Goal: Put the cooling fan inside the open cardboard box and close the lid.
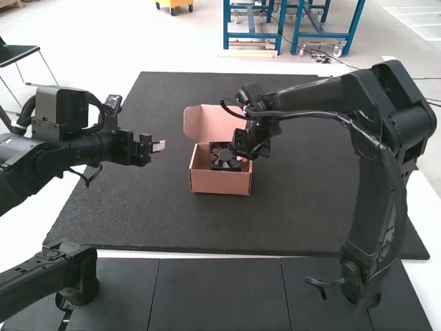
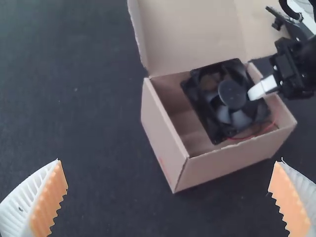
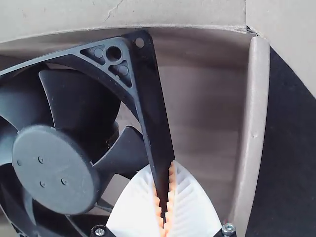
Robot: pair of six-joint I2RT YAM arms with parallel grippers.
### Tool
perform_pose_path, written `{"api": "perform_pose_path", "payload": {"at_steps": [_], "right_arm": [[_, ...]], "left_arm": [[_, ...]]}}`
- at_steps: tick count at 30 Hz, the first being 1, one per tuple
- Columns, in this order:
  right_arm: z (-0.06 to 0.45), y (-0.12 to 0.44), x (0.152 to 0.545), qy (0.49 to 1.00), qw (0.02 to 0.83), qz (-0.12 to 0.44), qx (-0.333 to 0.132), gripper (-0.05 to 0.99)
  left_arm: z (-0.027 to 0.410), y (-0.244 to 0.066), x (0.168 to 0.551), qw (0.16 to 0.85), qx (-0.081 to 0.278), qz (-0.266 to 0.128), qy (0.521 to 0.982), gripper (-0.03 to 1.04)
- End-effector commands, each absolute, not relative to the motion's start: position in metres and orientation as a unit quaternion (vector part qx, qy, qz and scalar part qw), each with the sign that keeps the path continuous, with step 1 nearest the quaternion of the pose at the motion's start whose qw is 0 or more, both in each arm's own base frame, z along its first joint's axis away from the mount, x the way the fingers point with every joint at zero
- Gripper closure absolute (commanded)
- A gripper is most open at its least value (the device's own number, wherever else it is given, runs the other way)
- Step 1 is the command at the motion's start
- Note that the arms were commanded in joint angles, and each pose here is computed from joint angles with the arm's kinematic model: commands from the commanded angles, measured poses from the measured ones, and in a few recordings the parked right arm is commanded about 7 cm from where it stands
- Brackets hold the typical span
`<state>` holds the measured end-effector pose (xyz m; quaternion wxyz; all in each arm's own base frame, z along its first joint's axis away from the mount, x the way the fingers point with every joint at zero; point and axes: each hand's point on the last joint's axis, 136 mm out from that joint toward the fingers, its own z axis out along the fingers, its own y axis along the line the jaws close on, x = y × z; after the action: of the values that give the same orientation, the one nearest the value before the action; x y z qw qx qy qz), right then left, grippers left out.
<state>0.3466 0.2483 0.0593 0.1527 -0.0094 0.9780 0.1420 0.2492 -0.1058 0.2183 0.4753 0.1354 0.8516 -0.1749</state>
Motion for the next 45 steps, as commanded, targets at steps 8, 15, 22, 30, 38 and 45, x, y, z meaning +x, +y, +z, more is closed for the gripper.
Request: {"api": "perform_pose_path", "payload": {"at_steps": [8,15,22,30,38,45], "right_arm": [[0.075,0.27,0.338,0.974,0.146,0.165,-0.043,0.96],[0.069,0.266,0.331,0.977,0.135,0.154,-0.053,0.96],[0.061,0.263,0.326,0.979,0.126,0.149,-0.054,0.96],[0.057,0.267,0.324,0.979,0.116,0.159,-0.056,0.82],[0.058,0.27,0.322,0.978,0.115,0.163,-0.069,0.53],[0.096,0.284,0.34,0.967,0.148,0.18,-0.102,0.43]], "left_arm": [[0.223,-0.108,0.249,0.485,0.133,-0.186,0.844,0.05],[0.224,-0.108,0.249,0.486,0.132,-0.186,0.844,0.05],[0.225,-0.108,0.25,0.489,0.131,-0.187,0.842,0.05],[0.226,-0.108,0.25,0.49,0.13,-0.188,0.841,0.05],[0.227,-0.108,0.251,0.49,0.13,-0.188,0.841,0.05],[0.226,-0.108,0.252,0.492,0.13,-0.188,0.84,0.05]]}}
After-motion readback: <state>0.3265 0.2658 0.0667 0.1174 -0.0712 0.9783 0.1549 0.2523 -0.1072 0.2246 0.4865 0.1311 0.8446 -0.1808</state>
